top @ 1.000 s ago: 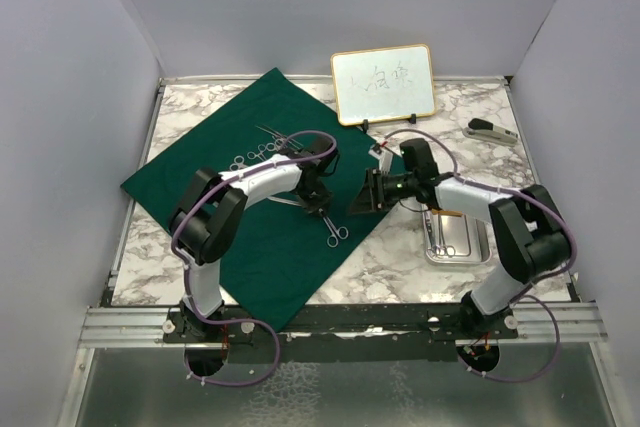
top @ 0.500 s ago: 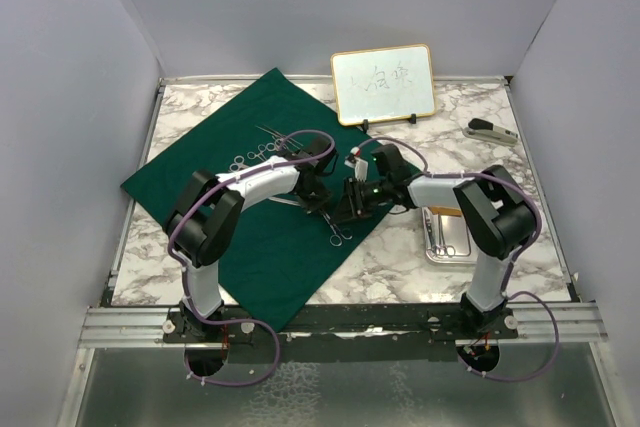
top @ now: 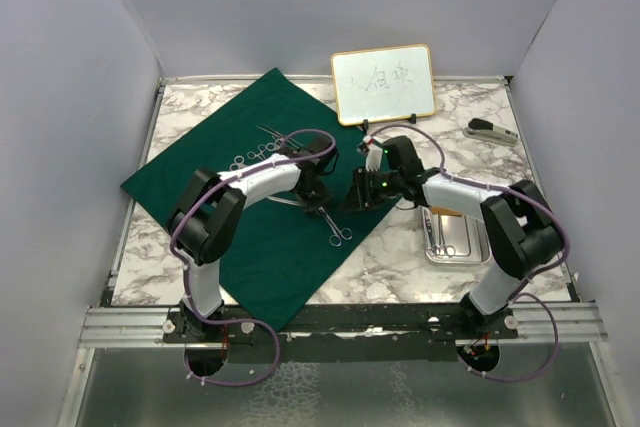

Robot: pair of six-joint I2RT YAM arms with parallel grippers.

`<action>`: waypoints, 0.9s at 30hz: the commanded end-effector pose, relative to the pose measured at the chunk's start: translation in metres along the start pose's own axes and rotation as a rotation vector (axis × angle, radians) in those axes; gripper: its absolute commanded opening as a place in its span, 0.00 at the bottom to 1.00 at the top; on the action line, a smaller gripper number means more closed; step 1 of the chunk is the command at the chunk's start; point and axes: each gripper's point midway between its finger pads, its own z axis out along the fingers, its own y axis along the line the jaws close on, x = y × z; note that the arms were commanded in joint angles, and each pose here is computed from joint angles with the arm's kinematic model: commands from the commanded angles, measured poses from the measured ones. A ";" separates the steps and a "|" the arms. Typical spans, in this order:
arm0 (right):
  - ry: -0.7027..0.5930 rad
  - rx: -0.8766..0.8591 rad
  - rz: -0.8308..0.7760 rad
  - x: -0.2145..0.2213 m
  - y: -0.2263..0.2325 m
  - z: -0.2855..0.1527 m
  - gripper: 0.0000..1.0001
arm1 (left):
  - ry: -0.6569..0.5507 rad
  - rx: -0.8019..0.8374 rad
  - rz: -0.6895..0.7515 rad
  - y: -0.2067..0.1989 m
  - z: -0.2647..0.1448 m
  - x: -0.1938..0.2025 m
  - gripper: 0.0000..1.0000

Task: Prepare the surgical pack
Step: Pick up the medical item from the surgical kit.

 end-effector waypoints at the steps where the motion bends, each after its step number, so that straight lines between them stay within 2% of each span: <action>1: -0.050 0.072 -0.039 -0.010 -0.009 -0.017 0.38 | 0.017 -0.065 -0.031 0.001 0.006 -0.002 0.26; 10: -0.035 0.012 -0.042 -0.003 -0.002 -0.014 0.38 | -0.014 -0.113 -0.049 0.003 0.018 -0.012 0.26; 17: -0.024 -0.025 -0.033 -0.004 0.002 -0.010 0.39 | 0.019 -0.310 -0.106 0.045 0.035 0.000 0.25; 22: -0.018 -0.067 -0.022 -0.008 0.006 -0.004 0.39 | 0.021 -0.402 -0.097 0.058 0.041 0.000 0.16; 25: -0.006 -0.103 -0.008 -0.005 0.008 0.002 0.40 | 0.026 -0.392 -0.092 0.056 0.041 0.000 0.00; 27: 0.003 -0.122 -0.007 -0.003 0.010 0.005 0.41 | 0.031 -0.359 -0.082 0.050 0.040 0.000 0.00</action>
